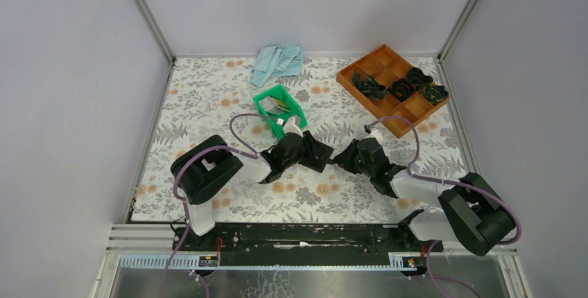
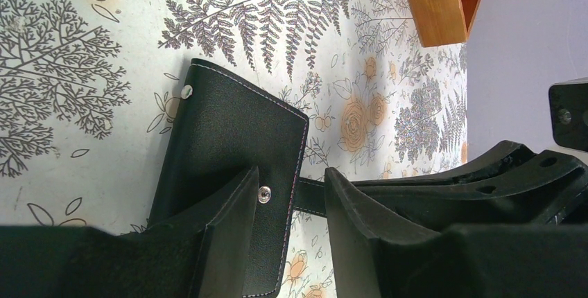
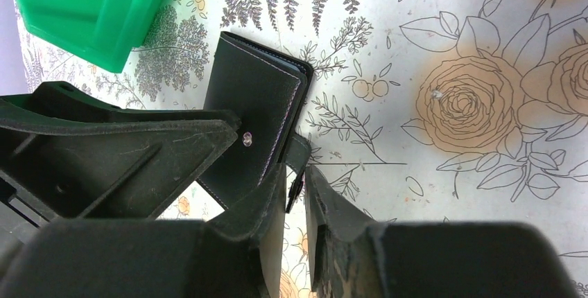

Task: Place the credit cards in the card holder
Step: Close the card holder at the center of the board.

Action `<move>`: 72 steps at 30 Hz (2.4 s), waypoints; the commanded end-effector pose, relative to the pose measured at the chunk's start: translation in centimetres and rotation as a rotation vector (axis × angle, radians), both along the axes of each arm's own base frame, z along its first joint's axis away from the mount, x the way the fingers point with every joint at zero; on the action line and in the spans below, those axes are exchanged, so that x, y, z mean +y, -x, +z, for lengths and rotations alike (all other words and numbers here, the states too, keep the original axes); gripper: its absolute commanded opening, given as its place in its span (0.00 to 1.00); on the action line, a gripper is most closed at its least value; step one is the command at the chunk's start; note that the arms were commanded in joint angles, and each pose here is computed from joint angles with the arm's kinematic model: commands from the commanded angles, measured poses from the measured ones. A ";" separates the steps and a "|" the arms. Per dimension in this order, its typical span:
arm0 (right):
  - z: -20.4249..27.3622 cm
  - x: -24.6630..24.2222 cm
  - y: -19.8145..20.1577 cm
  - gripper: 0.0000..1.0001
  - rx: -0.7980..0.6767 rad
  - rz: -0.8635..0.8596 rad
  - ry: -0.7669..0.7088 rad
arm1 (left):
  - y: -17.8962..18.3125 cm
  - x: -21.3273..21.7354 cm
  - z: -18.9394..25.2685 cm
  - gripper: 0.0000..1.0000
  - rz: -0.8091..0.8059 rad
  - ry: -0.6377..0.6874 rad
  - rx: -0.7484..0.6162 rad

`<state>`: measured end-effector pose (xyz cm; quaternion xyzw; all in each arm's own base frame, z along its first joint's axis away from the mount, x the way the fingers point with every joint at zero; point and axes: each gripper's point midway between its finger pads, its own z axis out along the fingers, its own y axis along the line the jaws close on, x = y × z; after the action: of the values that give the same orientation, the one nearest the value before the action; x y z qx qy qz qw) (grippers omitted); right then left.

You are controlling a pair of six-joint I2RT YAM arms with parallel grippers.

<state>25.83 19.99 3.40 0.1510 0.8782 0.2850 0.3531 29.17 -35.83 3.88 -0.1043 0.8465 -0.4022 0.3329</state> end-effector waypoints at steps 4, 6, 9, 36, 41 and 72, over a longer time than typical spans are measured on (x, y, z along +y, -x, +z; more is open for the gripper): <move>2.0 0.4 -1.1 0.21 -0.064 -0.017 0.003 | 1.8 2.3 -3.8 0.48 0.008 -0.136 0.078; 2.2 0.4 -1.1 0.21 -0.069 -0.017 0.005 | 1.7 2.3 -3.9 0.48 0.009 -0.138 0.079; 2.5 0.3 -1.0 0.21 -0.076 -0.019 0.008 | 1.8 2.3 -3.9 0.48 0.009 -0.139 0.081; 3.0 0.5 -0.3 0.19 -0.081 -0.017 0.018 | 1.8 2.5 -4.2 0.48 0.016 -0.153 0.083; 3.2 0.4 -0.3 0.19 -0.086 -0.022 0.026 | 1.8 2.6 -4.2 0.48 0.023 -0.157 0.083; 3.9 0.8 -2.0 0.02 -0.108 0.032 0.161 | 0.6 3.8 0.2 0.59 0.082 -0.168 -0.001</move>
<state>26.31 20.48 5.61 0.1063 0.8883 0.2399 0.3769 28.77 -33.90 4.71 -0.1125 0.8616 -0.3551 0.3448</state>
